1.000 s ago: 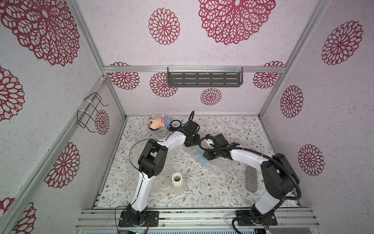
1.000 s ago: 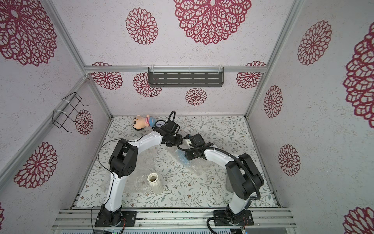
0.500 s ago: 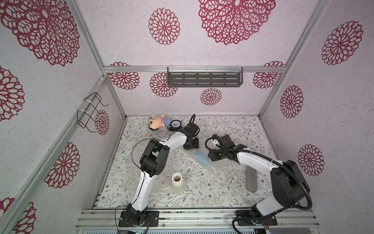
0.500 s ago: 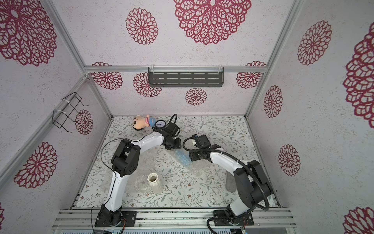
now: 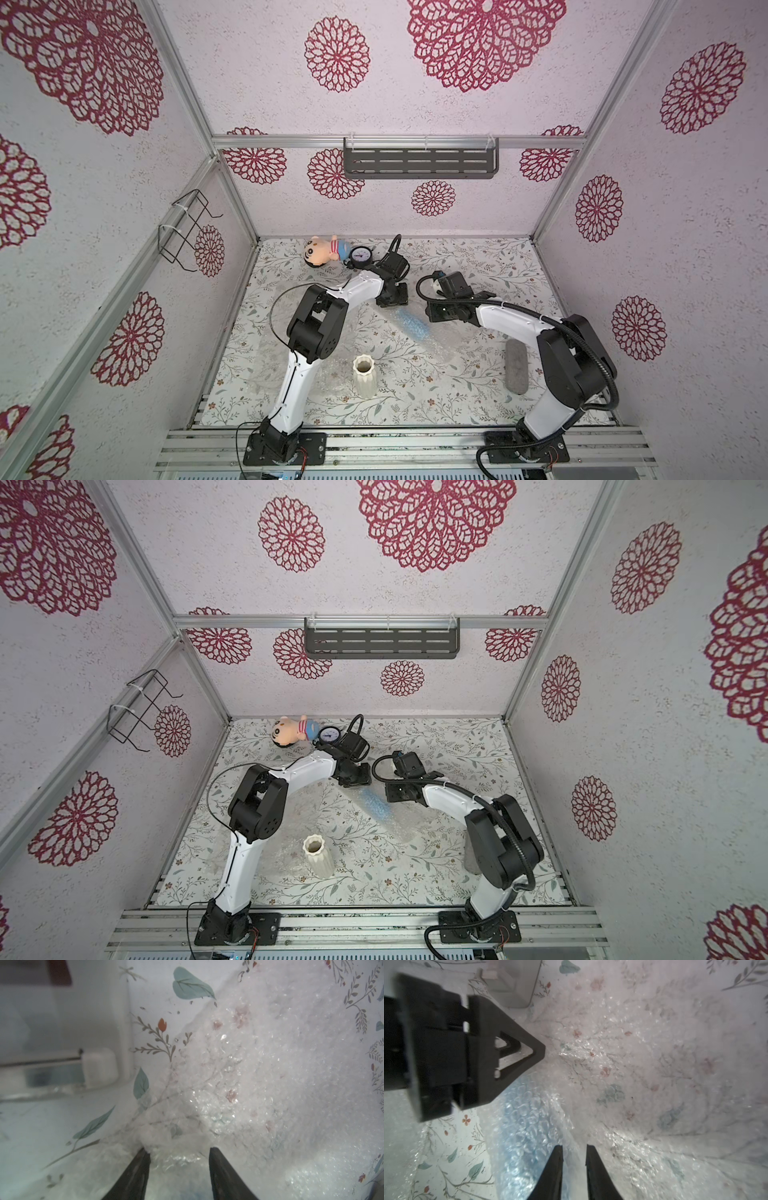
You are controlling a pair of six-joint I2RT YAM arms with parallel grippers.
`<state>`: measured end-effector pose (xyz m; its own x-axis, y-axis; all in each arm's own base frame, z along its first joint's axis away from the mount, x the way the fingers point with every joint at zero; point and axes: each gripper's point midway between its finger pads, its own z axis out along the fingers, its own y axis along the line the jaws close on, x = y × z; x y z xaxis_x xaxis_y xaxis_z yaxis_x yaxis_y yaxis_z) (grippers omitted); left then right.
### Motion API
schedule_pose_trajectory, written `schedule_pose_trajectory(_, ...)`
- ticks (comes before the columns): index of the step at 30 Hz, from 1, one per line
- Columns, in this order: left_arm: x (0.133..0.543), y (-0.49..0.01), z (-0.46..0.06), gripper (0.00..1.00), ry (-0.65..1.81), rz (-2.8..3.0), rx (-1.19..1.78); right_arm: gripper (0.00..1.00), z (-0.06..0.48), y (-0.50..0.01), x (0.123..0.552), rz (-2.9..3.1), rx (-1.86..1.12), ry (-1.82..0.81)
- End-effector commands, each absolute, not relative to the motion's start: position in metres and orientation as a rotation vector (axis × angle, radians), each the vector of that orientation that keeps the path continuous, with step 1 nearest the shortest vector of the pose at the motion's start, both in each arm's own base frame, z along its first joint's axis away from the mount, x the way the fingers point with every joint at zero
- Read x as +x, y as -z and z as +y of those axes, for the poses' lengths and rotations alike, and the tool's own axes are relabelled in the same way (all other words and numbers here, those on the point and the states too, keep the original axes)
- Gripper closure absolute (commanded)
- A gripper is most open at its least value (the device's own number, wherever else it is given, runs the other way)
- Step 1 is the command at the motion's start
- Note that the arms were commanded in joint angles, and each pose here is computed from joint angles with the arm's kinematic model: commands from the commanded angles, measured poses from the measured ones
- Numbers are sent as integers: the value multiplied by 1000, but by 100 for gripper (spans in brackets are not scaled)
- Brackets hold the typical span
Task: Wrap vases in bubble wrap
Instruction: Wrap the vase in bubble wrap.
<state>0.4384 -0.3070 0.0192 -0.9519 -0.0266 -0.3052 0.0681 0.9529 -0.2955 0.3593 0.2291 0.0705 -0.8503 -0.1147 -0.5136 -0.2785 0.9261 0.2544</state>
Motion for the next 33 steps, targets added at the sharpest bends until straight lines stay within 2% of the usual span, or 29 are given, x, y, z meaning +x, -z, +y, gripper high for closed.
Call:
schedule_pose_trajectory(1,420,-7,-296,49,378,2866,43,77,231,-65,359,2568,-255,-457)
schedule_pose_trajectory(8,420,-6,-294,49,362,2865,45,78,219,-36,335,2627,-276,-425)
schedule_pose_trajectory(13,419,-7,-294,49,370,2863,55,78,208,-69,338,2554,-276,-346)
schedule_pose_trajectory(16,418,-6,-294,49,375,2863,62,67,193,-97,344,2524,-294,-225)
schedule_pose_trajectory(19,418,-8,-294,49,374,2860,64,62,189,-115,345,2520,-328,-171)
schedule_pose_trajectory(25,418,-8,-295,50,389,2853,53,45,244,-137,338,2498,-472,-435)
schedule_pose_trajectory(33,419,-8,-298,50,412,2847,43,40,279,-113,340,2532,-646,-467)
